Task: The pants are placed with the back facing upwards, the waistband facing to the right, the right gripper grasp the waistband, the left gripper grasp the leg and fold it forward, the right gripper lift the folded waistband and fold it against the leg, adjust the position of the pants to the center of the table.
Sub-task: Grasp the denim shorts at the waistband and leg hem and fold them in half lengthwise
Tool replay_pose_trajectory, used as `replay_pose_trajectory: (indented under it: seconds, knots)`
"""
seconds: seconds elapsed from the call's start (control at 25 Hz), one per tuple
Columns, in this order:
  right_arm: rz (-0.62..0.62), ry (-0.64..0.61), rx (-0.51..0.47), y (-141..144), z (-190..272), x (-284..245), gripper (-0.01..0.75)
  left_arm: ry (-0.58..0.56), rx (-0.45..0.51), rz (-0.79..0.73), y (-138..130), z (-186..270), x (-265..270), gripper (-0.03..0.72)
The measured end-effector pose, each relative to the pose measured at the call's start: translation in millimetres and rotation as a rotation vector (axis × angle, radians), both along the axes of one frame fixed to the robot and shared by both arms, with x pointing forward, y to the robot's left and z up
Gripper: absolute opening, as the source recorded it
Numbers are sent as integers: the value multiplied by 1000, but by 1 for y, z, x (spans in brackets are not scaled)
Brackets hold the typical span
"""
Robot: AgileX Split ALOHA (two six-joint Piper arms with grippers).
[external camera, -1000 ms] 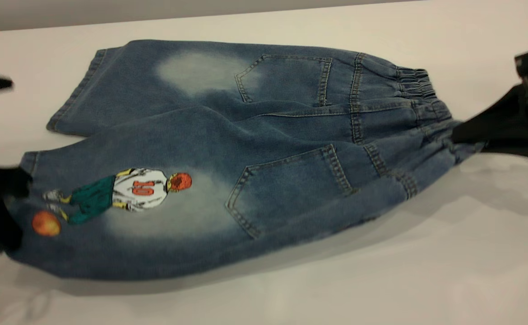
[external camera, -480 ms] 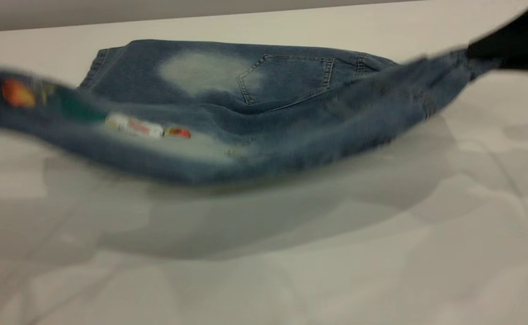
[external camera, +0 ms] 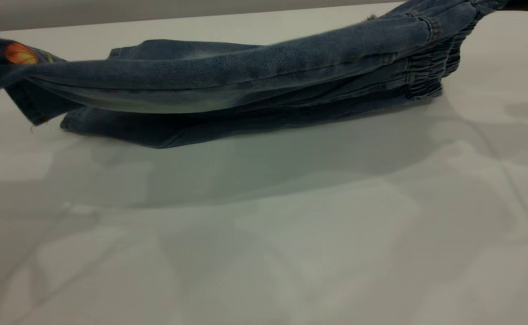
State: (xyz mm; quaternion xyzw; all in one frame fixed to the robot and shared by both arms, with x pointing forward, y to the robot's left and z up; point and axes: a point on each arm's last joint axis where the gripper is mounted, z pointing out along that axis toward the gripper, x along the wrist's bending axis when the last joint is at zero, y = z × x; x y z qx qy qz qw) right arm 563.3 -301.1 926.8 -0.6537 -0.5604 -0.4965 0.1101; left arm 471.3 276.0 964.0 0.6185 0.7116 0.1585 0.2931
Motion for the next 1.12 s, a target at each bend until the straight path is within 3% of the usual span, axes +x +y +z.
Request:
replay_pose_trajectory:
  seconds: [0.44, 0.68, 1.12]
  knots:
    - [-12, 87, 15, -6, -41, 23, 36, -20, 14, 4, -3, -1, 59, 77]
    - [-13, 44, 5, -8, -33, 33, 36, 34, 14, -37, -10, -13, 97, 77]
    - [-39, 2, -75, -14, -30, 42, 36, -1, 19, -95, -21, -9, 148, 77]
